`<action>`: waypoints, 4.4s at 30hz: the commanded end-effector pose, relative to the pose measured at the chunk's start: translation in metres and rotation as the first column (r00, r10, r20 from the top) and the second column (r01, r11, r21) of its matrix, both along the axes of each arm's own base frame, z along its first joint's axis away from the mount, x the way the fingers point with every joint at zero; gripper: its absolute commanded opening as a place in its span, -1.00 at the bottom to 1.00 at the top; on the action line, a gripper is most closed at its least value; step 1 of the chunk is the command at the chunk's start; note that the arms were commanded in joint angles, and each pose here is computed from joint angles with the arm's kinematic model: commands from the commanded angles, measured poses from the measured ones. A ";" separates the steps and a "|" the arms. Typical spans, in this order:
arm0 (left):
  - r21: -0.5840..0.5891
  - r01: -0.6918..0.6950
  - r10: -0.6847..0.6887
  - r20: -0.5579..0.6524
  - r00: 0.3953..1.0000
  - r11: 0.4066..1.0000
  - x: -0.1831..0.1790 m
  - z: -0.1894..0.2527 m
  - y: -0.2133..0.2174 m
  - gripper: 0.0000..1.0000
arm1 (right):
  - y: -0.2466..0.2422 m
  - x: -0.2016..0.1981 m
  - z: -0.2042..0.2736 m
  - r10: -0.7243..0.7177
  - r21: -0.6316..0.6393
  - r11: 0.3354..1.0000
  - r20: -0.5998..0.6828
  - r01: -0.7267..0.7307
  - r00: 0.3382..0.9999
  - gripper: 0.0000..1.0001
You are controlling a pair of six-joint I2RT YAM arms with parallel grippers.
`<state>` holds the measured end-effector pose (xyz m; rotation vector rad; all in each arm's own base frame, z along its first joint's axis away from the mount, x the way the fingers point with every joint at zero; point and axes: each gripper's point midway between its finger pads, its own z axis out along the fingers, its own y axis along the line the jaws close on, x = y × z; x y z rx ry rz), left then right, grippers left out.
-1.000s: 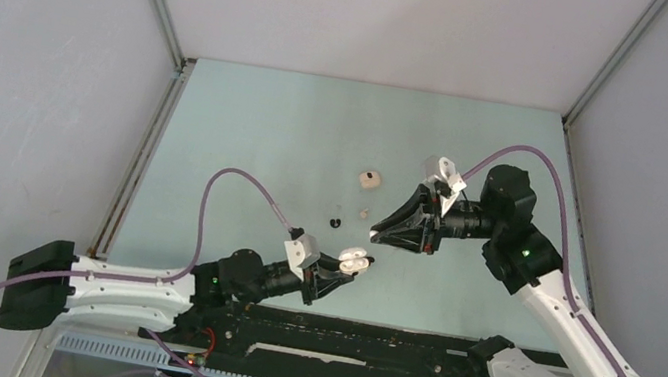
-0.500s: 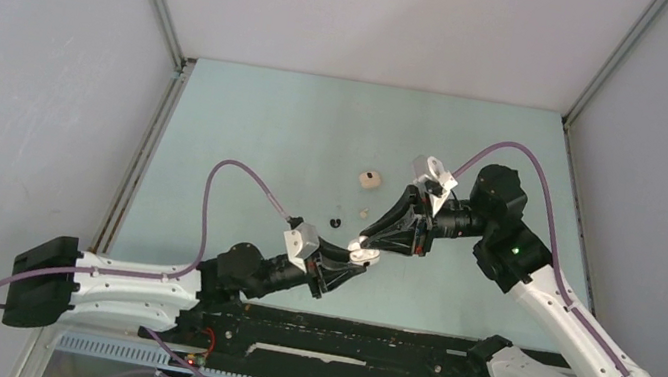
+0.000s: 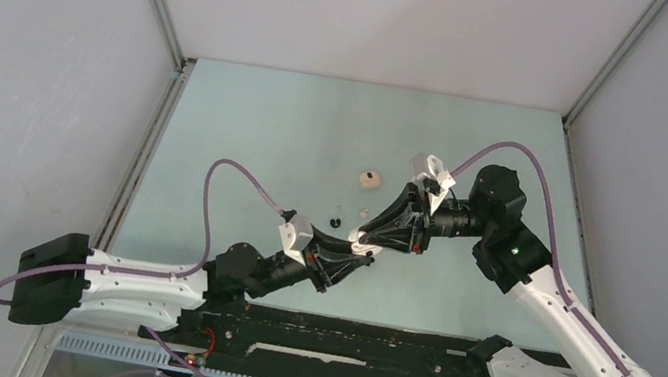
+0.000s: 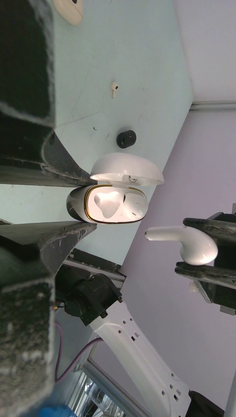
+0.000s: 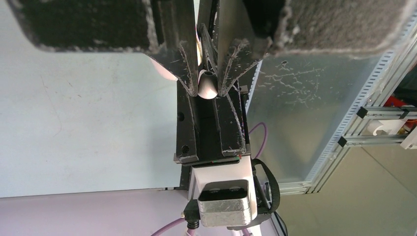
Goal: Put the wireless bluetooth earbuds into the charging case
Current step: Insert the left earbud into the left side groove of the charging case, then close the charging case with the earbuds inside.
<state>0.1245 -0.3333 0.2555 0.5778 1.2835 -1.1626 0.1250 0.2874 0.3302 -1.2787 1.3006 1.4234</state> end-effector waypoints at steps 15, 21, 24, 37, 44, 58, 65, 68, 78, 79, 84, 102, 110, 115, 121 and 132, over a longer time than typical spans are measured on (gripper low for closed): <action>-0.092 0.000 0.002 0.020 1.000 0.996 -0.002 0.029 0.003 -1.00 | 0.004 -0.001 -0.019 0.006 -0.043 0.999 0.120 -0.001 0.993 -1.00; -0.093 0.007 -0.004 0.028 1.000 0.996 -0.003 0.031 0.002 -1.00 | 0.006 0.001 -0.022 0.000 -0.050 0.999 0.125 0.007 0.992 -1.00; -0.090 0.008 -0.006 0.029 1.000 0.996 -0.003 0.031 0.003 -1.00 | 0.007 0.002 -0.022 -0.007 -0.053 0.999 0.129 0.013 0.992 -1.00; -0.096 0.010 -0.007 0.033 0.999 0.995 -0.004 0.033 0.004 -1.00 | 0.010 0.004 -0.028 -0.014 -0.068 0.997 0.144 0.024 0.989 -1.00; -0.095 0.007 -0.004 0.032 0.999 0.995 -0.004 0.032 0.005 -1.00 | 0.010 0.004 -0.031 -0.011 -0.076 0.997 0.146 0.023 0.989 -1.00; -0.106 -0.015 0.019 0.034 0.999 0.994 -0.002 0.031 0.013 -1.00 | 0.010 0.018 -0.044 -0.087 -0.128 0.986 0.169 0.109 0.982 -0.86; -0.096 -0.013 0.016 0.035 0.999 0.995 -0.003 0.028 0.013 -1.00 | 0.012 0.017 -0.042 -0.080 -0.117 0.988 0.165 0.100 0.983 -0.61; -0.085 -0.011 0.014 0.034 0.999 0.996 -0.003 0.025 0.012 -1.00 | 0.011 0.016 -0.037 -0.080 -0.105 0.990 0.175 0.099 0.981 -0.49; -0.058 0.003 -0.002 0.022 1.000 0.998 -0.003 0.017 0.005 -1.00 | 0.006 -0.006 -0.010 0.006 -0.070 0.998 0.167 0.006 0.986 -0.21; -0.057 0.003 -0.002 0.020 1.000 0.998 -0.003 0.016 0.005 -1.00 | 0.004 -0.008 -0.003 0.014 -0.063 0.998 0.169 -0.003 0.985 -0.20; -0.042 0.006 -0.006 0.016 1.000 0.999 -0.003 0.012 0.003 -1.00 | -0.008 -0.016 0.034 0.026 -0.030 0.999 0.199 -0.021 0.980 -0.13; 0.109 -0.018 0.017 0.012 1.000 0.994 -0.003 -0.019 0.016 -1.00 | -0.049 0.029 -0.021 -0.218 -0.112 0.966 0.141 0.234 0.966 0.09; 0.210 -0.021 0.012 0.042 0.999 0.978 -0.003 -0.043 0.020 -1.00 | -0.057 0.032 -0.072 -0.198 -0.213 0.956 0.034 0.201 0.980 0.17; 0.280 0.000 -0.020 0.068 0.997 0.960 -0.006 -0.055 0.017 -1.00 | -0.061 0.030 -0.093 -0.171 -0.210 0.960 0.074 0.183 0.982 0.31; 0.339 0.066 -0.093 0.065 0.994 0.939 -0.015 -0.064 0.007 -1.00 | -0.060 0.023 -0.110 -0.111 -0.211 0.970 0.071 0.123 0.991 0.50; 0.389 0.181 -0.209 0.029 0.978 0.903 -0.027 -0.072 -0.022 -1.00 | -0.051 0.015 -0.141 -0.033 -0.300 0.953 0.070 0.053 0.997 0.55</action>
